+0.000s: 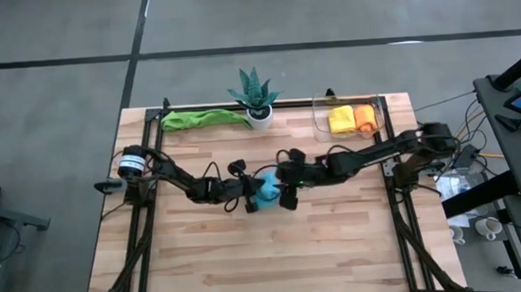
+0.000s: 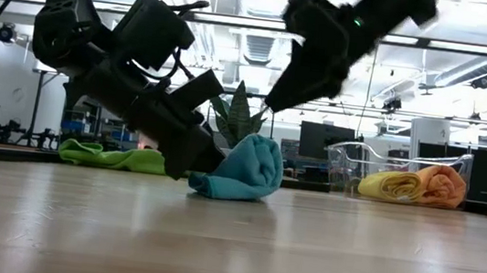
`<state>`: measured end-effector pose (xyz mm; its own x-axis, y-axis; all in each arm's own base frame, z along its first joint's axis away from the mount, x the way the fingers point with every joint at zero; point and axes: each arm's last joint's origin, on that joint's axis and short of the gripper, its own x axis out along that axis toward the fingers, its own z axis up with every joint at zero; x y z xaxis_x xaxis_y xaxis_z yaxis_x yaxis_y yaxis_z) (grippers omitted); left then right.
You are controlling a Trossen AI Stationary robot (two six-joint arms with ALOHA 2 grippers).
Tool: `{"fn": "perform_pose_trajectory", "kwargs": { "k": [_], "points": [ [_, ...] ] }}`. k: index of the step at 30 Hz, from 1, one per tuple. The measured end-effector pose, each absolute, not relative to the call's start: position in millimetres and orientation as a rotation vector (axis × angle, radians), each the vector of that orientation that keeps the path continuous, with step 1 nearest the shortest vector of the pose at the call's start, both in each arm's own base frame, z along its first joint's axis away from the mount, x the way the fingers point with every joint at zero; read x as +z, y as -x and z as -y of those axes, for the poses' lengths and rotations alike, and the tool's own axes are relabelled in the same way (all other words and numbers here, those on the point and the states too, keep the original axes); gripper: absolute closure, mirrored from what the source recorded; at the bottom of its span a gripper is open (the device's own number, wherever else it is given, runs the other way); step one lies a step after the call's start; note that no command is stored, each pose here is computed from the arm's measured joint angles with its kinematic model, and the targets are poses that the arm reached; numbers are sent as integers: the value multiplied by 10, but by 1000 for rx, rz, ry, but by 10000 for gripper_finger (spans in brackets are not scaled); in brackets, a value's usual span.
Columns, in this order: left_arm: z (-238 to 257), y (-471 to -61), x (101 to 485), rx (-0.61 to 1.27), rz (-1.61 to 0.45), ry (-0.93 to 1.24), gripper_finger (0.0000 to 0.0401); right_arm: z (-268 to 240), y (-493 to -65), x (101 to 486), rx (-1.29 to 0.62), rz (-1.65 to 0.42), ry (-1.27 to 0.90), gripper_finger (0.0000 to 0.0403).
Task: Roll microfiber towels into tight, uniform cylinder then place into a basket
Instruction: Roll the blue microfiber cloth
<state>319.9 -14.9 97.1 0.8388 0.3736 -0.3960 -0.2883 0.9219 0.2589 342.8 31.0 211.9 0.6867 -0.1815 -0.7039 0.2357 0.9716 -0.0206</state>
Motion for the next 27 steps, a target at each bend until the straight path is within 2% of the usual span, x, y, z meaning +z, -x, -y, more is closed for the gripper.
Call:
{"fn": "perform_pose_trajectory", "kwargs": {
  "k": [4,9,17,20,27],
  "points": [
    [157,-3202,974,343,-458,-215,401,-187,-3229,1863,-304,-639,-255,239],
    [164,-3212,982,340,-455,-216,401,-63,-3195,1660,-327,-412,-391,239],
    [166,-3212,983,335,-458,-234,401,-132,-3329,1252,-314,-395,-438,249],
    [168,-3213,984,333,-457,-233,401,-218,-3379,1135,-288,-393,-448,273],
    [175,-3209,982,327,-454,-231,401,-495,-3389,993,-217,-415,-436,366]
  ]
}}
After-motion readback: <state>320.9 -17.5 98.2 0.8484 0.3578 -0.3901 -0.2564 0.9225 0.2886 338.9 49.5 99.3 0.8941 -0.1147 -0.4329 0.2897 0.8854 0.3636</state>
